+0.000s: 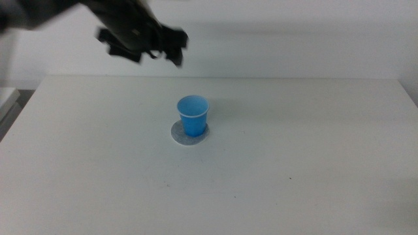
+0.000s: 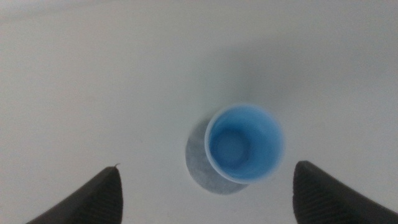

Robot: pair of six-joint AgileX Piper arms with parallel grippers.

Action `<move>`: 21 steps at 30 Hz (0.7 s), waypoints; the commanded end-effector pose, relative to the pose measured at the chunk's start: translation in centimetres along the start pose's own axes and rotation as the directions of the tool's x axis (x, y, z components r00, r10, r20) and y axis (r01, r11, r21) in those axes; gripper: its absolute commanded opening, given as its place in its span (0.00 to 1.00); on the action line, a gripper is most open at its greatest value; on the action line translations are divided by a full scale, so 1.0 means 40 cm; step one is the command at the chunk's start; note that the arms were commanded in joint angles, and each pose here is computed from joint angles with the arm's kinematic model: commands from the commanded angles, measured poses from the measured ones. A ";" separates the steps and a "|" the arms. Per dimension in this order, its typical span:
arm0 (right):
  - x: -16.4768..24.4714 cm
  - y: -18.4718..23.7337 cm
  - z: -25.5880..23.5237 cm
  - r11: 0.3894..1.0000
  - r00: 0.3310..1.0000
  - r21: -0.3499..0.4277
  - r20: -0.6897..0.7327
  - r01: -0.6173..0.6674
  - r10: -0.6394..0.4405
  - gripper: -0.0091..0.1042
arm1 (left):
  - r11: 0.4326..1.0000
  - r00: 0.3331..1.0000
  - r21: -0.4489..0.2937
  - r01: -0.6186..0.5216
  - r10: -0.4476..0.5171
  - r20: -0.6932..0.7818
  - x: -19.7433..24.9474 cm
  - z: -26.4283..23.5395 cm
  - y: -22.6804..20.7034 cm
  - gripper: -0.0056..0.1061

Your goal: Place an empty cup on a cup mat.

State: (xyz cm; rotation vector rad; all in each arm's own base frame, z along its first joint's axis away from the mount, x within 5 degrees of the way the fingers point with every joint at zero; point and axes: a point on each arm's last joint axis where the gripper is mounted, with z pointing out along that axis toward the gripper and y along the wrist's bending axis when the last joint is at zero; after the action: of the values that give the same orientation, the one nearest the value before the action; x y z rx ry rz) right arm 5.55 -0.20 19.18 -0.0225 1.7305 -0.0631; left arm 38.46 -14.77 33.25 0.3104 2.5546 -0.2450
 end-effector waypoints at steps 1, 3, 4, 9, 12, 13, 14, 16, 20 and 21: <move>0.001 0.000 0.000 1.000 1.000 0.000 0.008 0.011 -0.011 0.90 | 1.000 0.991 0.000 0.013 -0.013 0.133 0.042 -0.114 -0.005 0.89; 0.001 0.000 0.000 1.000 1.000 0.000 0.008 0.011 -0.011 0.90 | 0.999 0.981 0.008 0.038 -0.039 0.188 0.114 -0.164 0.004 0.89; 0.001 0.000 0.000 1.000 1.000 0.000 0.008 0.011 -0.011 0.90 | 0.999 0.977 -0.001 0.045 -0.044 0.210 0.153 -0.194 0.011 0.89; 0.001 0.000 0.000 1.000 1.000 0.000 0.008 0.011 -0.011 0.90 | 0.999 0.913 -0.050 -0.001 0.021 0.408 0.299 -0.303 0.043 0.89; 0.001 0.000 0.000 1.000 1.000 0.000 0.008 0.011 -0.011 0.90 | 0.997 0.896 -0.075 -0.001 0.034 0.443 0.388 -0.330 0.066 0.89; 0.001 0.000 0.000 1.000 1.000 0.000 0.008 0.011 -0.011 0.90 | 0.997 0.892 -0.077 0.003 0.032 0.451 0.417 -0.340 0.071 0.89; 0.001 0.000 0.000 1.000 1.000 0.000 0.008 0.011 -0.011 0.90 | 0.997 0.886 -0.078 0.010 0.027 0.462 0.443 -0.350 0.077 0.89; 0.001 0.000 0.000 1.000 1.000 0.000 0.008 0.011 -0.011 0.90 | 0.997 0.872 -0.079 0.010 0.030 0.489 0.485 -0.369 0.082 0.89; 0.001 0.000 0.000 1.000 1.000 0.000 0.008 0.011 -0.011 0.90 | 0.996 0.832 -0.093 -0.001 0.052 0.552 0.558 -0.372 0.094 0.89; 0.001 0.000 0.000 1.000 1.000 0.000 0.008 0.011 -0.011 0.90 | 0.995 0.820 -0.103 -0.002 0.061 0.570 0.576 -0.373 0.099 0.89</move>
State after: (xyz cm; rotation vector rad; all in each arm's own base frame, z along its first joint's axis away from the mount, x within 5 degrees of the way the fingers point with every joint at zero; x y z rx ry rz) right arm 5.55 -0.20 19.18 -0.0225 1.7305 -0.0631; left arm 13.83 -3.95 33.21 0.2086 1.9921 -0.1732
